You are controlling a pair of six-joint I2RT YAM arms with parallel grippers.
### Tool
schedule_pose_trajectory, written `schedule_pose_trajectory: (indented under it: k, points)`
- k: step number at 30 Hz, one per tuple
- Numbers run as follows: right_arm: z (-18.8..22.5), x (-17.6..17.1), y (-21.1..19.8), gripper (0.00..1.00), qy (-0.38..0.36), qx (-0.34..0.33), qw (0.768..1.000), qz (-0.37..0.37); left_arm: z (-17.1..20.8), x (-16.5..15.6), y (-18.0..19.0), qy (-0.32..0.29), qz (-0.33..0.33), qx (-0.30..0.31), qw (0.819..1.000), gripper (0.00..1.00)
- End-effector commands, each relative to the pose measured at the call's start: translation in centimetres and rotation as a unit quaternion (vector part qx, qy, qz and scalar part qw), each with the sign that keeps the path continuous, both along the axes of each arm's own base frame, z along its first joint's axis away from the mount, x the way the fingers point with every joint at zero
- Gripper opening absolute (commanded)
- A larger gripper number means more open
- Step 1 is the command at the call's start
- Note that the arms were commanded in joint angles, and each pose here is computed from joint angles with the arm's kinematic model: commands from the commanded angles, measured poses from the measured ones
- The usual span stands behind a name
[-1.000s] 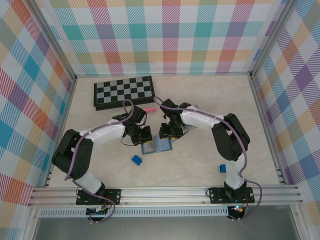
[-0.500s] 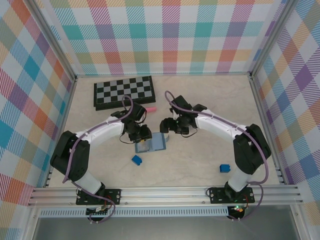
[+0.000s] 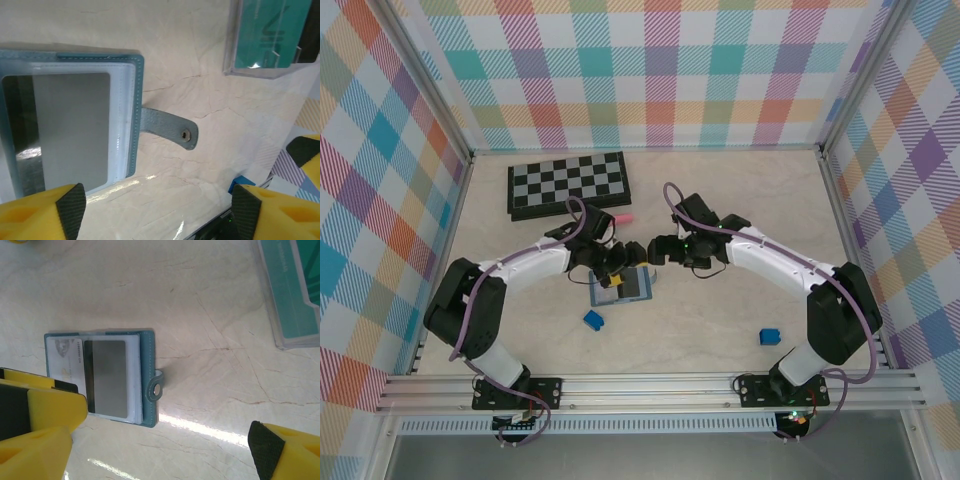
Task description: Take the credit cards out of the card holder
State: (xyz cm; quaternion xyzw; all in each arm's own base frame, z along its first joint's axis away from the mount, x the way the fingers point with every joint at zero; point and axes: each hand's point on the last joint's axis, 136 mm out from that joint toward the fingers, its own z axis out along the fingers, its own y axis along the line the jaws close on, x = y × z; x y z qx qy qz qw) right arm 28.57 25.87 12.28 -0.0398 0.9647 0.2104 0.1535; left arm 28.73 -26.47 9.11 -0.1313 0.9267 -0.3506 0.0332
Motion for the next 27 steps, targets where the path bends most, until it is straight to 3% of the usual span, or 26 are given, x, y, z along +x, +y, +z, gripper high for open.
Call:
schedule_pose_trajectory:
  k: [1, 6, 12, 18, 20, 27]
  points:
    - [0.6, 0.0, 0.5, 0.92, -0.006, 0.016, 1.0, 0.018, 1.9, 0.6, 2.1, -0.014, 0.041, 0.002, 0.999, 0.83]
    - [0.6, 0.0, 2.0, 0.84, 0.01, 0.032, 0.999, 0.04, 1.9, 0.2, 6.1, -0.024, 0.072, 0.056, 0.996, 0.92]
    - [-0.7, -0.1, 4.9, 0.59, 0.044, 0.022, 0.996, 0.07, 1.2, -0.6, 8.6, -0.015, 0.096, 0.067, 0.993, 1.0]
    - [-3.4, 0.3, 7.1, 0.33, 0.082, -0.007, 0.993, 0.087, 0.2, -0.8, 8.7, -0.003, 0.097, 0.064, 0.993, 0.99]
    - [-4.5, 0.5, 7.3, 0.24, 0.098, -0.019, 0.991, 0.088, 0.0, -0.8, 8.4, 0.0, 0.091, 0.057, 0.994, 0.97]
    - [-7.4, 0.6, 7.0, 0.12, 0.134, -0.063, 0.985, 0.087, -1.1, -0.5, 7.4, 0.013, 0.078, 0.041, 0.996, 0.57]
